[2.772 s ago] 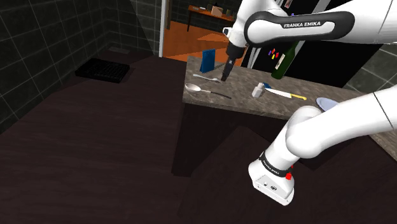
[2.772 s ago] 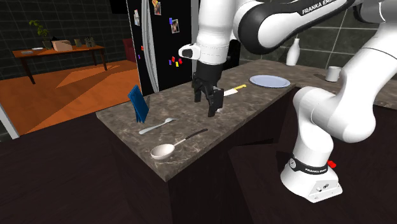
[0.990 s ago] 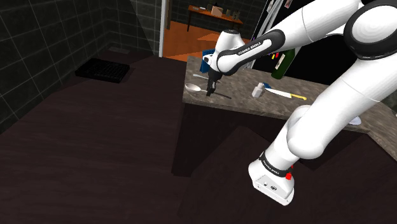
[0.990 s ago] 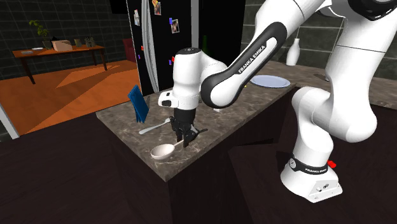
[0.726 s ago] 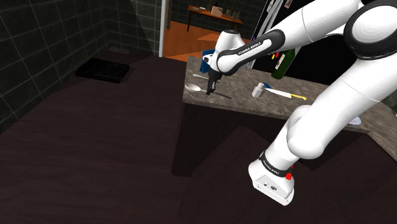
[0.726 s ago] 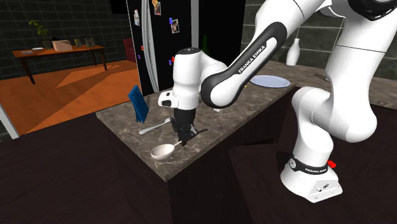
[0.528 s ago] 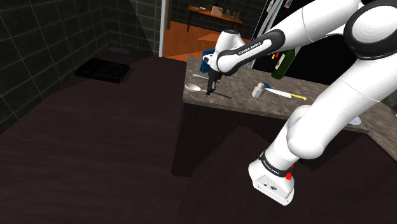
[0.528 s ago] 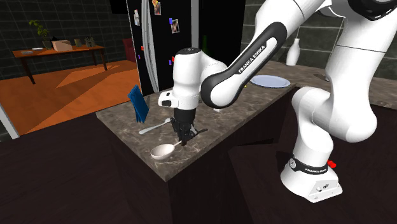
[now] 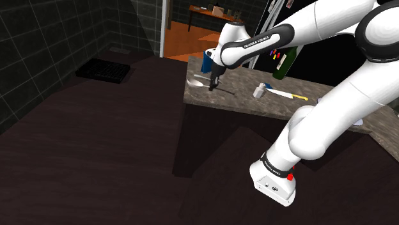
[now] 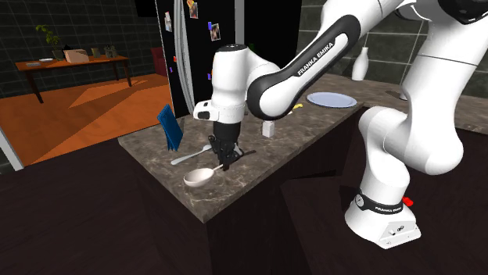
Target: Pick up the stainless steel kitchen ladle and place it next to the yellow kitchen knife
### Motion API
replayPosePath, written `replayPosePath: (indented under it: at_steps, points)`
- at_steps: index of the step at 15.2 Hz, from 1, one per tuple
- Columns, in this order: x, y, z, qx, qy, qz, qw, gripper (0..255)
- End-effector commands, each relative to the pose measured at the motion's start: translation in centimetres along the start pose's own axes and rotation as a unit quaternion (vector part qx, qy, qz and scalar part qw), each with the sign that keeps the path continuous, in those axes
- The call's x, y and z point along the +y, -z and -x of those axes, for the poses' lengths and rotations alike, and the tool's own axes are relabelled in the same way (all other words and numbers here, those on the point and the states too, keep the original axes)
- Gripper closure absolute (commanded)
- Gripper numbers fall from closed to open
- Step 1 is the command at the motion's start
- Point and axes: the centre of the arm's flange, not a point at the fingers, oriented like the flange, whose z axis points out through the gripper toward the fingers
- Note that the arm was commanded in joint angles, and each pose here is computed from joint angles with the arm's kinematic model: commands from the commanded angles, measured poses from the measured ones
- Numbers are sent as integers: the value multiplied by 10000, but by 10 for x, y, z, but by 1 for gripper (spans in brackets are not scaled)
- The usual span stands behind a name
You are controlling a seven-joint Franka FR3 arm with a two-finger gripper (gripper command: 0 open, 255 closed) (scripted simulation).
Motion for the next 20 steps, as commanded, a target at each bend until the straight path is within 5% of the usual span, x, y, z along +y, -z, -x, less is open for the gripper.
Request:
replayPosePath:
  at_steps: [1,14,20]
  points:
    - [1,11,-1,-1,0,-2,10000,255]
    - [9,78,-3,-1,0,-2,10000,255]
    - [9,80,76,-1,0,-2,10000,255]
